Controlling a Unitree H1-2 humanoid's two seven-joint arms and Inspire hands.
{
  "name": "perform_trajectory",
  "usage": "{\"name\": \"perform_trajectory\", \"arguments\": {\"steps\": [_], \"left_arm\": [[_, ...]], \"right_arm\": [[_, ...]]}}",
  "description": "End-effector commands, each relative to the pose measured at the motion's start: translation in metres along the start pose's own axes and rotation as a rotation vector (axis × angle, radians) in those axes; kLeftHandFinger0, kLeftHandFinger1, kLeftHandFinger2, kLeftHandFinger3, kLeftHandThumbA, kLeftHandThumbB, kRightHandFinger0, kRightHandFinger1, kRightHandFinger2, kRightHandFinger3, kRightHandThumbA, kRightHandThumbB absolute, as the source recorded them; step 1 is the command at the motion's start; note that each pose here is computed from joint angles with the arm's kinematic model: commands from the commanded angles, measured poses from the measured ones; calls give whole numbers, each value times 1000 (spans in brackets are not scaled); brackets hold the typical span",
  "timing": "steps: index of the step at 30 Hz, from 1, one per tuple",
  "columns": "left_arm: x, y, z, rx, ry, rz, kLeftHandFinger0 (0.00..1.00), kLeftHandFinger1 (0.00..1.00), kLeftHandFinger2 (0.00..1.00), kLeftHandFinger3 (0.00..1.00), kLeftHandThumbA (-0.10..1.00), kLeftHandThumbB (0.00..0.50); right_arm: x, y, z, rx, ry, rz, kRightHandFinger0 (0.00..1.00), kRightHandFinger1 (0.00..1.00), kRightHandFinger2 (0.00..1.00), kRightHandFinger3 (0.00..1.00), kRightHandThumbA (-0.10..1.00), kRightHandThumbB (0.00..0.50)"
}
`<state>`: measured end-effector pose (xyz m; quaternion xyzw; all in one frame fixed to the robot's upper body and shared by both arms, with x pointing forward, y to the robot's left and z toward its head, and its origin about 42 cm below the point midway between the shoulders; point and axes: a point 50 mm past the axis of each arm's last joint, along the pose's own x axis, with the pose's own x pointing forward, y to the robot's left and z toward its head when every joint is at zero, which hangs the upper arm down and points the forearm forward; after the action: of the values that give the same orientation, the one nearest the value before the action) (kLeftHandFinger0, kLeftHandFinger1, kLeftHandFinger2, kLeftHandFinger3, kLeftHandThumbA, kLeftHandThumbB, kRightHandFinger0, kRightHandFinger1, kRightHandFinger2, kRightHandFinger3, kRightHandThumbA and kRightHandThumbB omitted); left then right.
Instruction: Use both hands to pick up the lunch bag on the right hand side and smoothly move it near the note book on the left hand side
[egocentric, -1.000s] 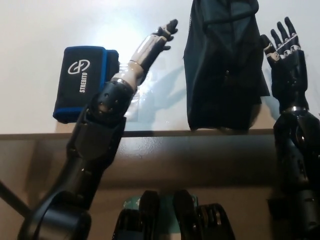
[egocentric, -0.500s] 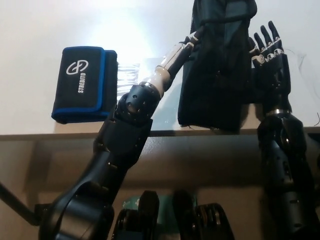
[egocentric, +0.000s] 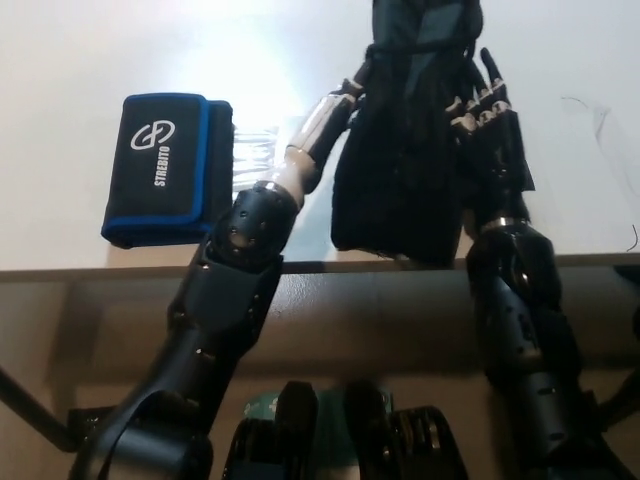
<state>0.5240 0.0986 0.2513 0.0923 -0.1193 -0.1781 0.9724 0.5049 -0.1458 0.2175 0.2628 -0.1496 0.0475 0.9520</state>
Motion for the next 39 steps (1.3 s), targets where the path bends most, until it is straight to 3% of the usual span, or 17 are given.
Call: {"name": "perform_trajectory", "arguments": {"steps": [1,3,4,5,12,14,22,25,28,33,39], "left_arm": [[-2,27,27,57,-107,34,1000,1000,1000,1000,1000,376],[-6,32,27,69,-114,43,1000,1000,1000,1000,1000,379],[-7,35,29,81,-122,58,1000,1000,1000,1000,1000,427],[-10,39,31,84,-131,66,1000,1000,1000,1000,1000,400],[-25,50,29,81,-148,108,1000,1000,1000,1000,1000,409],[-28,51,30,79,-151,112,1000,1000,1000,1000,1000,387],[-25,62,40,70,-181,141,1000,1000,1000,1000,1000,363],[-24,64,41,55,-191,150,1000,1000,1000,1000,1000,369],[-25,64,40,55,-190,174,1000,1000,1000,1000,1000,342],[-27,65,38,53,-179,217,1000,1000,1000,1000,1000,366],[-32,70,35,46,-170,237,1000,1000,1000,1000,1000,350]], "right_arm": [[22,48,7,-27,-48,119,1000,1000,1000,1000,1000,140],[23,51,4,-26,-44,122,1000,1000,1000,1000,1000,139],[24,54,3,-22,-34,126,1000,1000,1000,1000,978,142],[24,58,1,-15,-26,133,1000,1000,1000,1000,1000,138],[28,87,-17,-27,26,181,1000,1000,1000,1000,1000,150],[29,94,-22,-41,36,198,1000,1000,1000,1000,1000,174],[39,115,-25,-29,37,220,1000,1000,1000,1000,1000,153],[40,118,-26,-24,44,221,1000,1000,1000,1000,1000,164],[41,124,-29,12,74,230,1000,1000,1000,1000,983,177],[40,132,-31,-22,76,254,1000,1000,1000,1000,1000,157],[39,134,-33,-21,79,255,1000,1000,1000,1000,1000,141]]}}
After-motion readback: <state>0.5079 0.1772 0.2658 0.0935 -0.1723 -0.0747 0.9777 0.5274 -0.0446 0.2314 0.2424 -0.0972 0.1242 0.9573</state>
